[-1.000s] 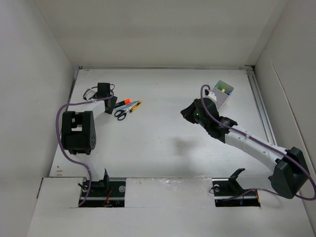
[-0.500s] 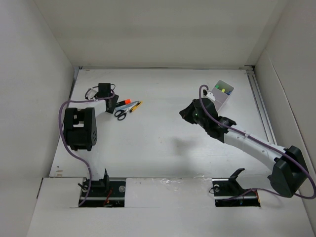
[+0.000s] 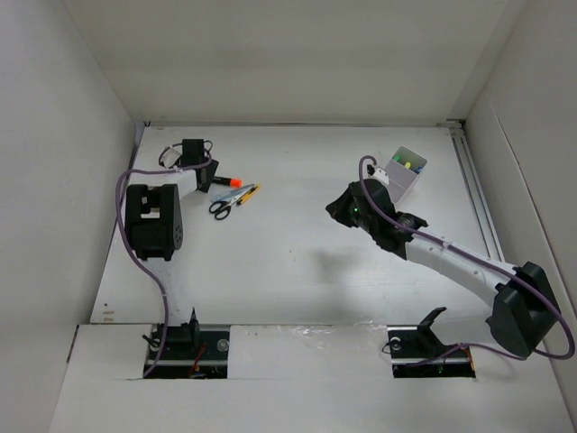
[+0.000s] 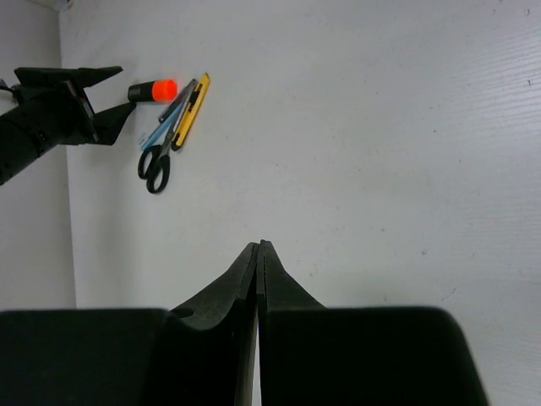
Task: Sort the stationery into containers
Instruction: Pick up the pen from the center of the board.
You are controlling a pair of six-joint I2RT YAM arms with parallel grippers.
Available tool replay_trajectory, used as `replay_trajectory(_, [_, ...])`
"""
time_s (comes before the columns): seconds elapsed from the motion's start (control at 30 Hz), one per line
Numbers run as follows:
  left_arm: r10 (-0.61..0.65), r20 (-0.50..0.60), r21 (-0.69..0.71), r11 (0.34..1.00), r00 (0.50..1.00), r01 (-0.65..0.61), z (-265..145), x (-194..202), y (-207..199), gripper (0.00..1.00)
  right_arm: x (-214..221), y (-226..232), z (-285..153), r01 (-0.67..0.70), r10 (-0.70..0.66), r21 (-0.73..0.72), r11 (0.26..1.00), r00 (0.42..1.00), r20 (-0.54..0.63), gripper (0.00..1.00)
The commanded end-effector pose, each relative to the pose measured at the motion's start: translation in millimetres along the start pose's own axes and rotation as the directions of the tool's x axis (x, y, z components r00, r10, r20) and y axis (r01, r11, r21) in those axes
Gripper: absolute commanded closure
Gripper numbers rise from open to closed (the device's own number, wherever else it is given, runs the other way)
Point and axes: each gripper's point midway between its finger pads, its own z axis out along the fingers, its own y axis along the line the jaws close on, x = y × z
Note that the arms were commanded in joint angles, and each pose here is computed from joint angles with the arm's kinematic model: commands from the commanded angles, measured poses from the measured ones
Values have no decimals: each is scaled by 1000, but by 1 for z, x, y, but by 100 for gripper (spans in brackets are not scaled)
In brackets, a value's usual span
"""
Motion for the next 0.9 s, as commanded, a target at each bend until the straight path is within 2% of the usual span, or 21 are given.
replay_trajectory(0.0, [103, -28, -64, 993, 994, -104, 11, 5, 9, 51, -18, 28, -1, -5, 8, -71, 997, 999, 50, 94])
replay_trajectory(0.1, [169, -26, -38, 985, 985, -170, 15, 1, -15, 51, -16, 26, 1, -3, 6, -64, 998, 999, 45, 94])
replay_trajectory(0.13, [200, -49, -71, 977, 979, -203, 22, 6, -6, 51, -16, 26, 1, -3, 6, -64, 998, 999, 45, 92])
replay_trajectory(0.2, [255, -44, -66, 964, 966, -258, 22, 3, -18, 51, -15, 23, 4, -1, 4, -51, 999, 999, 48, 92])
replay_trajectory(0.27, [290, -51, -82, 953, 956, -293, 24, 7, -14, 51, -15, 23, 4, 8, -5, -50, 999, 999, 48, 92])
replay_trajectory(0.57, [398, -22, -107, 911, 917, -398, 4, 8, -5, 50, -17, 23, 6, 8, -5, -44, 999, 998, 57, 92])
replay_trajectory(0.87, [485, 31, -170, 864, 874, -474, -10, 20, -12, 48, -16, 24, 6, 8, -5, -50, 999, 999, 48, 87])
